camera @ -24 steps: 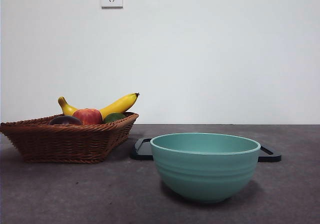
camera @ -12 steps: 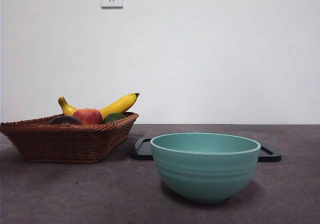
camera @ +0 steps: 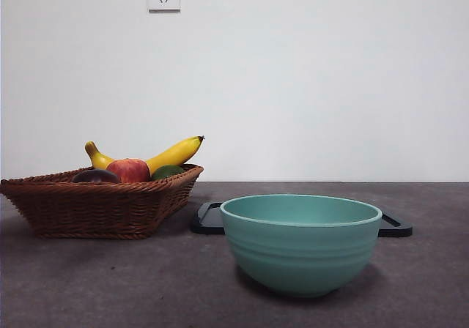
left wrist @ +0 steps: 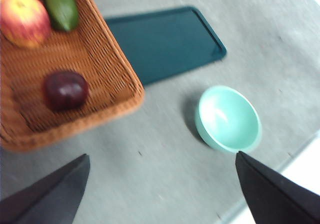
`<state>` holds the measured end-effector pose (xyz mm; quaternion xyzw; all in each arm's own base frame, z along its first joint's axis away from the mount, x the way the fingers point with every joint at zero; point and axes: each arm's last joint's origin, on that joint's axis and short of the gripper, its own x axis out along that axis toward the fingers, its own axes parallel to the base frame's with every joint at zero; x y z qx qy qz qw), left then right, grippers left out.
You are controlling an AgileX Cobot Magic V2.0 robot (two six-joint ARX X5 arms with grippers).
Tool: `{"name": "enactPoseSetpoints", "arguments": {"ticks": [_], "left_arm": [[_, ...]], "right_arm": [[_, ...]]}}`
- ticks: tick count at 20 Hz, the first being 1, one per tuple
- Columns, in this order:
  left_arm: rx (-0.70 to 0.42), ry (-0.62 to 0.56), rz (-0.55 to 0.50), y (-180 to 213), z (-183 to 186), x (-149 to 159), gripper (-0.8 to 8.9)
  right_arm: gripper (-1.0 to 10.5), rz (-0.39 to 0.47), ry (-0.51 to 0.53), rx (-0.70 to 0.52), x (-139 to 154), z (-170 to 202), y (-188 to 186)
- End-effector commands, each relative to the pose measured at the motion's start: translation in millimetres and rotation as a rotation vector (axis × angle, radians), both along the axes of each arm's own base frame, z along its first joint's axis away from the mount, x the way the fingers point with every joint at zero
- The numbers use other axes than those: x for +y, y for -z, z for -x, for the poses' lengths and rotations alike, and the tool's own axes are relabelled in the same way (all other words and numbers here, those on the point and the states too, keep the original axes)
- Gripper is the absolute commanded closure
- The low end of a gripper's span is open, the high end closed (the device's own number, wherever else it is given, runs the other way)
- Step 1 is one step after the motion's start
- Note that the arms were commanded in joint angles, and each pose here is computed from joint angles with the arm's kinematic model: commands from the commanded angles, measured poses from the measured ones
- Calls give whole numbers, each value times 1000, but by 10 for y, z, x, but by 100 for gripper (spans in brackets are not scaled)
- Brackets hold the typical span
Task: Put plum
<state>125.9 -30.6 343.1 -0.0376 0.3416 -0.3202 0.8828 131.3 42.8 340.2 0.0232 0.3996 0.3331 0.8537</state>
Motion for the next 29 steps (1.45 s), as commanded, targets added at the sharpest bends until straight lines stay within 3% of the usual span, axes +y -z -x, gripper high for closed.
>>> {"name": "enactPoseSetpoints", "arguments": {"ticks": [1,10,17,22,29], "left_arm": [[-48,-24,-17,-56,-121,-12,345],[-13,-100,-132,112,-944,-224,350],[111,-73,-248,413,-1636,-488,350],[200,-72,-348,792,-1890,-578,350],[286,-57,-375,1190,-2098,-641,350]], "right_arm": [[559,-5,-7,-25,8,-10,-56],[560,-6,-7,-29,9,-14,-59],[560,-6,-7,-31,9,-15,-60],[560,-7,-7,-32,9,-16,-61],[560,-7,-7,-32,9,-16,-60]]}}
